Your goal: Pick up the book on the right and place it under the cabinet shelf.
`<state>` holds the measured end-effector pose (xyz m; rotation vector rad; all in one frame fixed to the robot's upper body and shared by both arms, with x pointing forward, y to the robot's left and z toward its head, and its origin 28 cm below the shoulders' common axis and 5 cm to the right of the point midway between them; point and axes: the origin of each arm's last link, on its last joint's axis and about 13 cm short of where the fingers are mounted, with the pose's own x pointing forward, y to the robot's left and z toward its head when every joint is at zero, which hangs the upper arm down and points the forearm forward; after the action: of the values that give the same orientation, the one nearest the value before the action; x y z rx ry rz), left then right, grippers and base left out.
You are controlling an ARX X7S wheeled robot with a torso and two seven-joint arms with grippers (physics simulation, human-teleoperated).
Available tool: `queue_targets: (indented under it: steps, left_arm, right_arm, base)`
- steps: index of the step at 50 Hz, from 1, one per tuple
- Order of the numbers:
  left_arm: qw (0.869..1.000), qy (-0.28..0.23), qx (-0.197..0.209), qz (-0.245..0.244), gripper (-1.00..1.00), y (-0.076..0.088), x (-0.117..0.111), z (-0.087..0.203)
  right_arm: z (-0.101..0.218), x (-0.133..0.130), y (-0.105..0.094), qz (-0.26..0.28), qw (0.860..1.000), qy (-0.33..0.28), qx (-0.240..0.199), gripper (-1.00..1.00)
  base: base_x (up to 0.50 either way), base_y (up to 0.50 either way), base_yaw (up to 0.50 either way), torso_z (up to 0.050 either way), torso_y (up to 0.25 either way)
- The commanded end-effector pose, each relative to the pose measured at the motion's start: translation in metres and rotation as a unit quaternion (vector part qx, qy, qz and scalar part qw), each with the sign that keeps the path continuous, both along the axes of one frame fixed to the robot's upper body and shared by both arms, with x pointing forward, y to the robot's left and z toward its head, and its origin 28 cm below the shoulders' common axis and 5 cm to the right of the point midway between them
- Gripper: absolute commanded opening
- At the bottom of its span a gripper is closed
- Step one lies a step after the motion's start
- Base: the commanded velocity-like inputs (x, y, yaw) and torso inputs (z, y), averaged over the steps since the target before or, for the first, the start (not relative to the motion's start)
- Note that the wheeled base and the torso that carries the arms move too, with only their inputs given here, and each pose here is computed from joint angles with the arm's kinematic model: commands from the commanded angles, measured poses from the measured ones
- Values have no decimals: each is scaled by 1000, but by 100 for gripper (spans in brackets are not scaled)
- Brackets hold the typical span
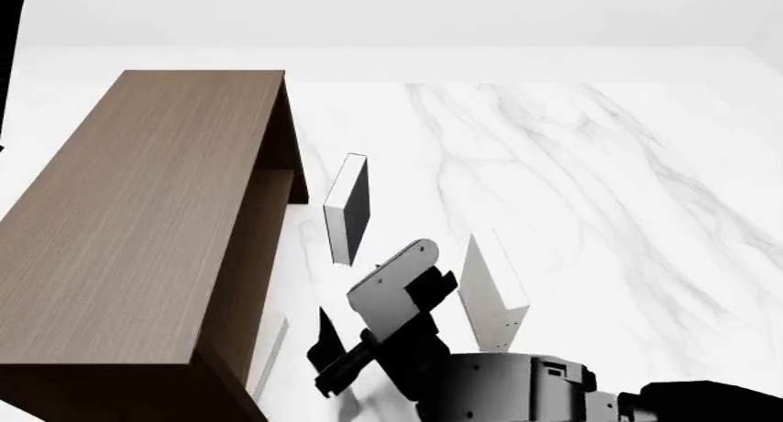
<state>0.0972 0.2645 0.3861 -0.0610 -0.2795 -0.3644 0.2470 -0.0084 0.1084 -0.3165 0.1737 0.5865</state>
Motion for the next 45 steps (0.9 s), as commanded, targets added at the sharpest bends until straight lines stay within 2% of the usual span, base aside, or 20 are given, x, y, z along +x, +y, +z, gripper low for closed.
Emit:
queue_targets:
  steps: [1,7,12,22,32,45]
  left_arm:
    - [1000,-6,-1,1,100,0,-2,-1]
    - [1000,-8,1,6,100,-1,-4,-8]
    - [999,-10,13,29,100,0,-3,-16]
    - [998,-23,2,56,100,2,-1,-36]
    - [997,-26,0,67,100,1,-10,-42]
    - [997,-22,-14,74,100,4,-6,-53]
  right_arm:
    - [43,-29,-19,4,999,-19,25,100]
    - [72,-37,-35,1,998,-35,46,100]
    - [93,-34,-48,-22,996,-60,55,100]
    - [127,-29,-60,-49,990,-99,83,100]
    - [149,-35,-75,-73,983,-132,104,100]
    - [166,-42,-97,-117,972,-162,124,100]
  base:
    - [0,0,0,0,0]
    - [0,0,0,0,0]
    - [0,0,0,0,0]
    - [0,0,0,0,0]
    - [0,0,0,0,0]
    - [0,0,0,0,0]
